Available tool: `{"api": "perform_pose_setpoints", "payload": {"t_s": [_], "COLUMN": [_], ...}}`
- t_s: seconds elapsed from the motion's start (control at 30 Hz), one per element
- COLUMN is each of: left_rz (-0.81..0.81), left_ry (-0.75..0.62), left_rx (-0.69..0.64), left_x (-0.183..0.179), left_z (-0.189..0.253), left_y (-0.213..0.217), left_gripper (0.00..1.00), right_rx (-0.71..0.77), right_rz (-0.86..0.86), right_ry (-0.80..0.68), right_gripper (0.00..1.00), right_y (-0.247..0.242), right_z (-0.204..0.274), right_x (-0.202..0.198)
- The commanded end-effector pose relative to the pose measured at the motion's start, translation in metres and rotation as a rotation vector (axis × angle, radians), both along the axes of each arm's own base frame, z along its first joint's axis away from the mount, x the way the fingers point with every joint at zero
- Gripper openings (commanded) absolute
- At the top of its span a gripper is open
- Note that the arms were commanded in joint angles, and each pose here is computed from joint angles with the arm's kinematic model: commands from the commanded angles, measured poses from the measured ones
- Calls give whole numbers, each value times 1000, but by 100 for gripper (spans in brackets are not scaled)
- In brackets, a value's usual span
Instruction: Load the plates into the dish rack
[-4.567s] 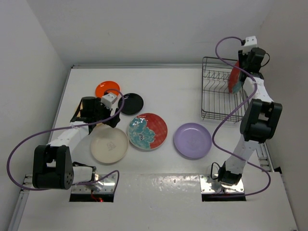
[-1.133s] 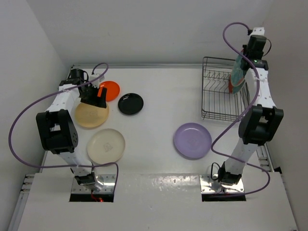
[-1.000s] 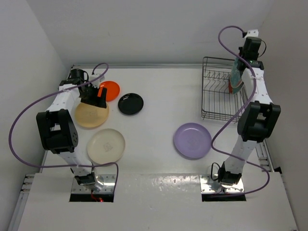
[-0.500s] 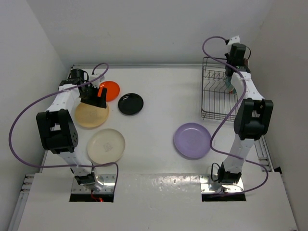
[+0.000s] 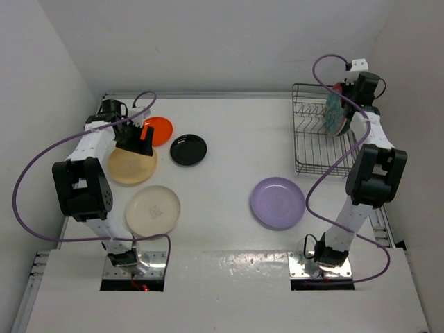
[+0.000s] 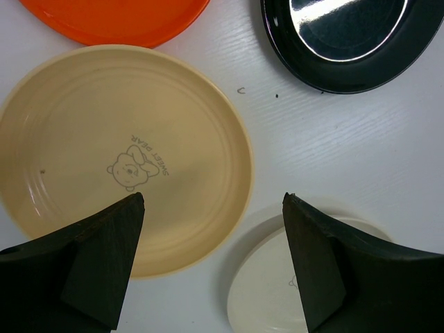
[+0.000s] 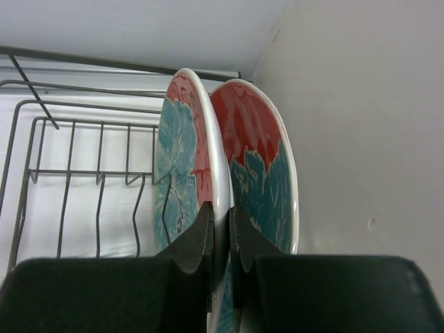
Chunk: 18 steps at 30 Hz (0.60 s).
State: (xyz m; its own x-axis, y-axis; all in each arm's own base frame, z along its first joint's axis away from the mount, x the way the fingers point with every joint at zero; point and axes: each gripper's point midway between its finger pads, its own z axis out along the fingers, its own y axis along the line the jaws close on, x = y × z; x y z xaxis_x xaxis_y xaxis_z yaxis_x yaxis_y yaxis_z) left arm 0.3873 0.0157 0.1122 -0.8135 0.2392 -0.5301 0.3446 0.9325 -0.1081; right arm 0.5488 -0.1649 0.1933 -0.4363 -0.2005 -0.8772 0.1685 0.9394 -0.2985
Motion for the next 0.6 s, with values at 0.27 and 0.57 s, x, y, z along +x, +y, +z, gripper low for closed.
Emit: {"api": "perform_pose_setpoints", "payload": {"t_s": [0.27, 0.57], "left_rz": [-19, 40], "left_ry": [-69, -73], "left_rx": [15, -2], "left_x": [6, 12], "left_z": [23, 26], "left_y": [-1, 14], "left_gripper": [85, 88], "right_rx": [55, 37], "right_rz": [161, 86], "right_ry": [-152, -211], "right_gripper": [0, 50], "right_y": [38, 32], "right_z": [51, 89], "right_x": [11, -12]}}
